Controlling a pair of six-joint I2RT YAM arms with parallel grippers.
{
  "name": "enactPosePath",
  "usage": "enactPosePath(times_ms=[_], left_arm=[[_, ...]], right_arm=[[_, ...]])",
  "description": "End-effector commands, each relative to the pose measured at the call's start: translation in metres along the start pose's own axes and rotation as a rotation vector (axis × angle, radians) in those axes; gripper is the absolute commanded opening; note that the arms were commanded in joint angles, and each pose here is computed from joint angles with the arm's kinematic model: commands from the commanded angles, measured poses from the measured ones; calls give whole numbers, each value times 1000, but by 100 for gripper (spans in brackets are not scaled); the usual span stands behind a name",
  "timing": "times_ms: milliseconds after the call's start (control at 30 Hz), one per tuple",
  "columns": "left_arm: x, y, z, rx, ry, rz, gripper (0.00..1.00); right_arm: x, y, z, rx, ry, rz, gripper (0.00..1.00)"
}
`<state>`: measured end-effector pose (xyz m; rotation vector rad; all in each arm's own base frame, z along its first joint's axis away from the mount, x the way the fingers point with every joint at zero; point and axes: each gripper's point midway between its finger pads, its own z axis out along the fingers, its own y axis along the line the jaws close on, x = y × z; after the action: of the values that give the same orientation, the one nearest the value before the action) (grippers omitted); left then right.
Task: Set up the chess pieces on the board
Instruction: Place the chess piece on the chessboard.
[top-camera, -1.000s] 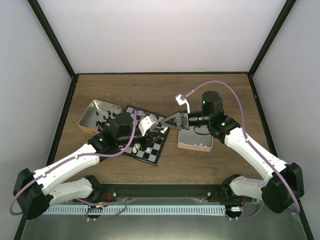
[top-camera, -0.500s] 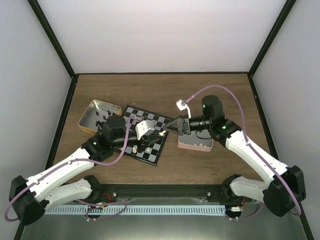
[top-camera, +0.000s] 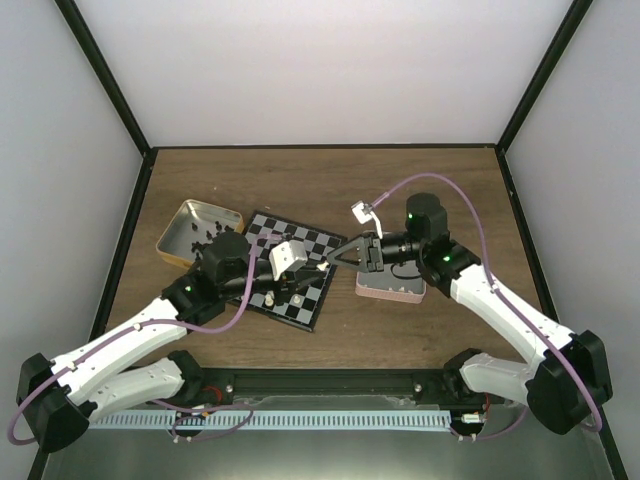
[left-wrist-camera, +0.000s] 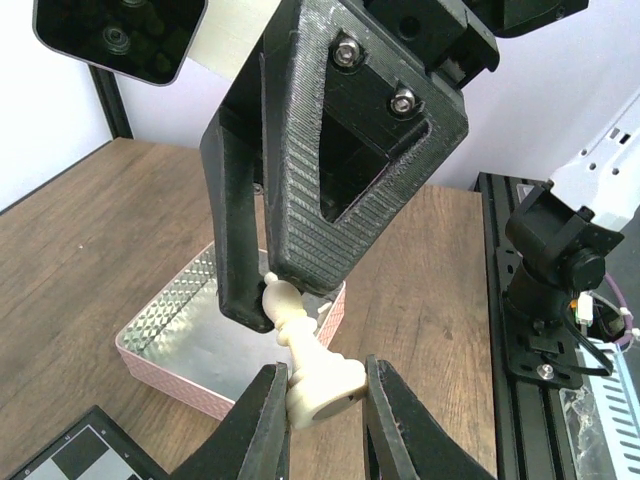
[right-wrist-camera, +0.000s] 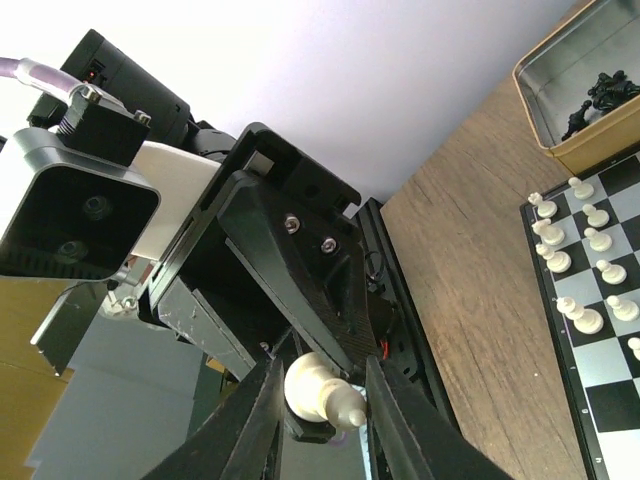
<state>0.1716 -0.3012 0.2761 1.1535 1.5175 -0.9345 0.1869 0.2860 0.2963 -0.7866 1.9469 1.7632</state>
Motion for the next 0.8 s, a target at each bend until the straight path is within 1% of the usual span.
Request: enactPosePath(times_ms=[0, 200, 267, 333, 500, 567, 633, 733, 767], left_arm=[[-4, 0, -2, -4, -22, 30, 9], [-4, 0, -2, -9, -24, 34, 9], [-4, 2, -2, -15, -23, 33, 9], [-3, 2, -2, -17, -21, 32, 9], [-2, 1, -1, -12, -17, 29, 10], [1, 2, 0, -12, -10, 30, 12], [4, 9, 1, -48, 1, 25, 28], [7, 17, 0, -98, 20, 12, 47], [7, 24, -2, -144, 24, -1, 52]], right_arm=[[3, 14, -1, -60, 17, -23, 25], [5, 21, -2, -85, 21, -50, 23], [5, 23, -2, -88, 20, -56, 20], [5, 26, -2, -92, 22, -65, 15], [0, 25, -2, -57, -4, -86, 5], [-2, 21, -1, -37, -15, -81, 1], [-5, 13, -1, 5, -37, -70, 1], [-13, 4, -4, 79, -81, -82, 1], [-17, 0, -5, 115, -101, -92, 1]])
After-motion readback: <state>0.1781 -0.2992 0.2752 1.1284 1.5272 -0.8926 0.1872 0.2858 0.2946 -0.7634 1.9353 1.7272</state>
